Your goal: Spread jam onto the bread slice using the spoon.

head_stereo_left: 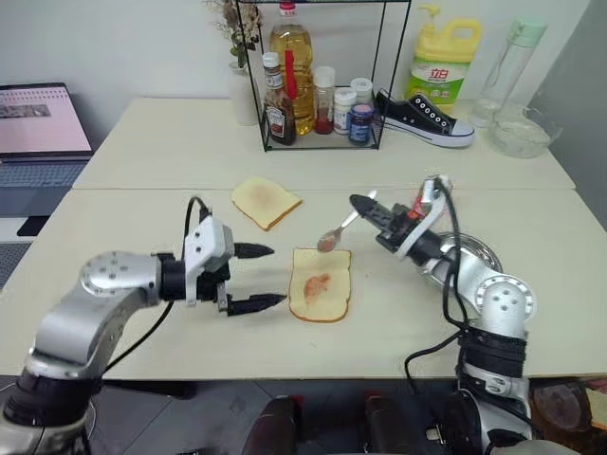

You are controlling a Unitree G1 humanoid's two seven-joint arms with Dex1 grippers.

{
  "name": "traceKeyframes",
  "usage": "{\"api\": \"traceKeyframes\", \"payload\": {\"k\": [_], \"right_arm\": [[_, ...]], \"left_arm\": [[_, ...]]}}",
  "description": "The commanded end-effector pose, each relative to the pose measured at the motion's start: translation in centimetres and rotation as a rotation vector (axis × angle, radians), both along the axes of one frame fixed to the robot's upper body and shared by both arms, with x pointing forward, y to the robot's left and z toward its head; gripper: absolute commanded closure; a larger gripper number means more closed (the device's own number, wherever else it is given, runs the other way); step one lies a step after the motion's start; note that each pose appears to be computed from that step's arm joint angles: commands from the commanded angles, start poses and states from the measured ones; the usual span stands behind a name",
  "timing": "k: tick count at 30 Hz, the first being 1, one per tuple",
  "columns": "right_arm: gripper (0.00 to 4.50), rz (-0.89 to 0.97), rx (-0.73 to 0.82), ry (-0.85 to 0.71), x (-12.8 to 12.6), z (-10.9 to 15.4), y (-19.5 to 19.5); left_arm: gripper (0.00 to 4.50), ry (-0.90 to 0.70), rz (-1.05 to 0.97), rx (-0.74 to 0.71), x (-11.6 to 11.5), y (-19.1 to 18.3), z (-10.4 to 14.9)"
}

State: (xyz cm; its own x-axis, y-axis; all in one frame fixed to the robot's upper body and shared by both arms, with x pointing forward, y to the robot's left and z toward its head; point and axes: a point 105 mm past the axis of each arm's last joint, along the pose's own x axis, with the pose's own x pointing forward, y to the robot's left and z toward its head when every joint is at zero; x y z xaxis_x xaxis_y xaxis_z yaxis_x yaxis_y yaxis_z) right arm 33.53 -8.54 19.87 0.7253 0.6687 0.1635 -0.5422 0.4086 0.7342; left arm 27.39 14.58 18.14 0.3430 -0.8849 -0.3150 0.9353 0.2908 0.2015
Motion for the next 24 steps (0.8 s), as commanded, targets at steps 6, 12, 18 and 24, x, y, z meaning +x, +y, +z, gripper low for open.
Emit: {"api": "traceKeyframes", "payload": {"k": [6, 12, 18, 24], "right_arm": [[4.48, -0.203, -0.011, -0.111, -1.5, 3.7, -3.9], [4.48, -0.517, -0.106, -0.107, -2.3, 3.4, -10.8], [4.48, -0.827, -0.2, -0.033, -3.6, 0.8, -18.3], [4.48, -0.87, -0.176, -0.008, -4.0, -0.4, -19.6]], "left_arm": [[0.0, -0.064, -0.161, 0.009, 1.2, -3.8, 2.2], [0.0, -0.162, -0.261, -0.041, 2.7, -8.2, 3.3], [0.0, -0.257, -0.302, -0.127, 4.4, -13.4, 2.7], [0.0, -0.275, -0.388, -0.122, 4.4, -16.5, 2.2]]}}
